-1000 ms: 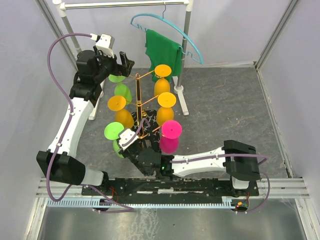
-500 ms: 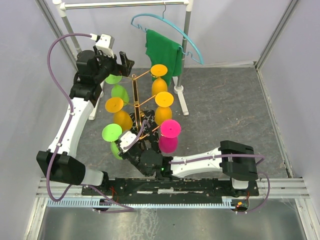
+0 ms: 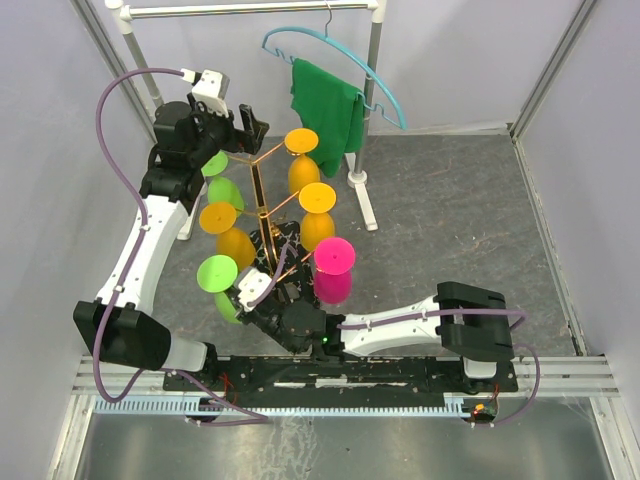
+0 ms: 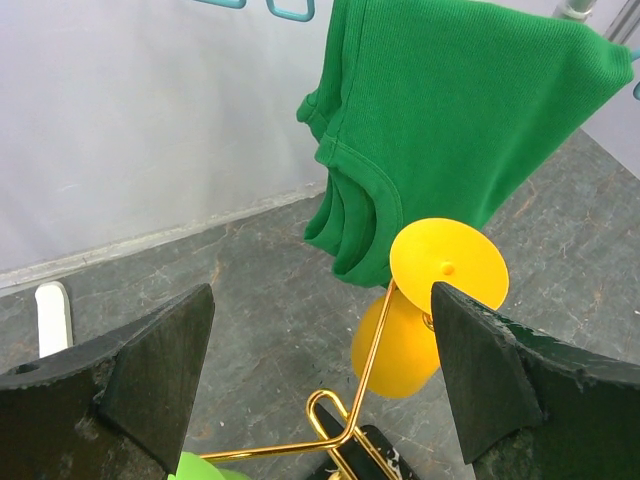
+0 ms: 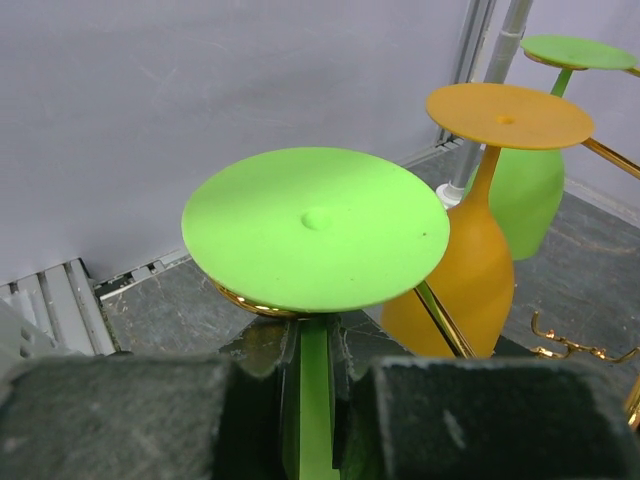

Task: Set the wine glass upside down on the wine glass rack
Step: Turn the wine glass upside down at the wine rack.

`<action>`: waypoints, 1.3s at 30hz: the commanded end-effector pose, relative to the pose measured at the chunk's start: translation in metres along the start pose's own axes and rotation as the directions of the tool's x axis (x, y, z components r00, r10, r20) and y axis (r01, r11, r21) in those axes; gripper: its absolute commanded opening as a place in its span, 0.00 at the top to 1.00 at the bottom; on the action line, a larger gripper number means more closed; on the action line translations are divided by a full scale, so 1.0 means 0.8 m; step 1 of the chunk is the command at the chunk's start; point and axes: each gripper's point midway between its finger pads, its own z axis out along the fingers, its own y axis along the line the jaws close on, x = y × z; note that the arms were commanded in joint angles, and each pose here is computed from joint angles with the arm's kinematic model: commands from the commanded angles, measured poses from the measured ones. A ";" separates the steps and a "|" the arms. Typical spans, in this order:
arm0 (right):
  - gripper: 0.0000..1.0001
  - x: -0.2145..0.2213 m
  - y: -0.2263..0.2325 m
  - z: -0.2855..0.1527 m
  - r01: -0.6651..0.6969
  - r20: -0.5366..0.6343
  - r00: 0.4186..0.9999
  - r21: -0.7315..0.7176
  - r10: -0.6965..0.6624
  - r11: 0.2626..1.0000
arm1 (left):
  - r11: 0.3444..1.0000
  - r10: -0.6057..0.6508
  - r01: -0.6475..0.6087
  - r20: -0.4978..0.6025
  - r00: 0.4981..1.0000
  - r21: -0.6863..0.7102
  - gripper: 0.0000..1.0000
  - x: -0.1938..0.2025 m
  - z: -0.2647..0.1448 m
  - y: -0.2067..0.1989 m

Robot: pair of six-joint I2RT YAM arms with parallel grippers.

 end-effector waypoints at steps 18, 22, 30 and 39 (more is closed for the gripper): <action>0.92 -0.037 0.039 -0.004 -0.080 0.122 0.988 -0.090 0.091 0.993 | 0.999 -0.023 0.021 0.082 0.996 0.028 0.05 -0.031 -0.011 -0.009; 0.92 -0.037 0.036 -0.005 -0.073 0.170 0.982 -0.077 0.085 0.994 | 0.999 -0.022 0.019 0.083 0.996 0.028 0.05 -0.031 -0.011 -0.009; 0.90 -0.026 0.022 -0.007 -0.071 0.212 0.975 -0.013 0.072 0.997 | 0.999 -0.024 0.022 0.081 0.996 0.027 0.05 -0.030 -0.010 -0.008; 0.84 -0.012 0.022 -0.024 -0.046 0.158 0.986 -0.021 0.048 0.999 | 1.000 -0.022 0.020 0.077 0.997 0.022 0.05 -0.029 -0.011 -0.007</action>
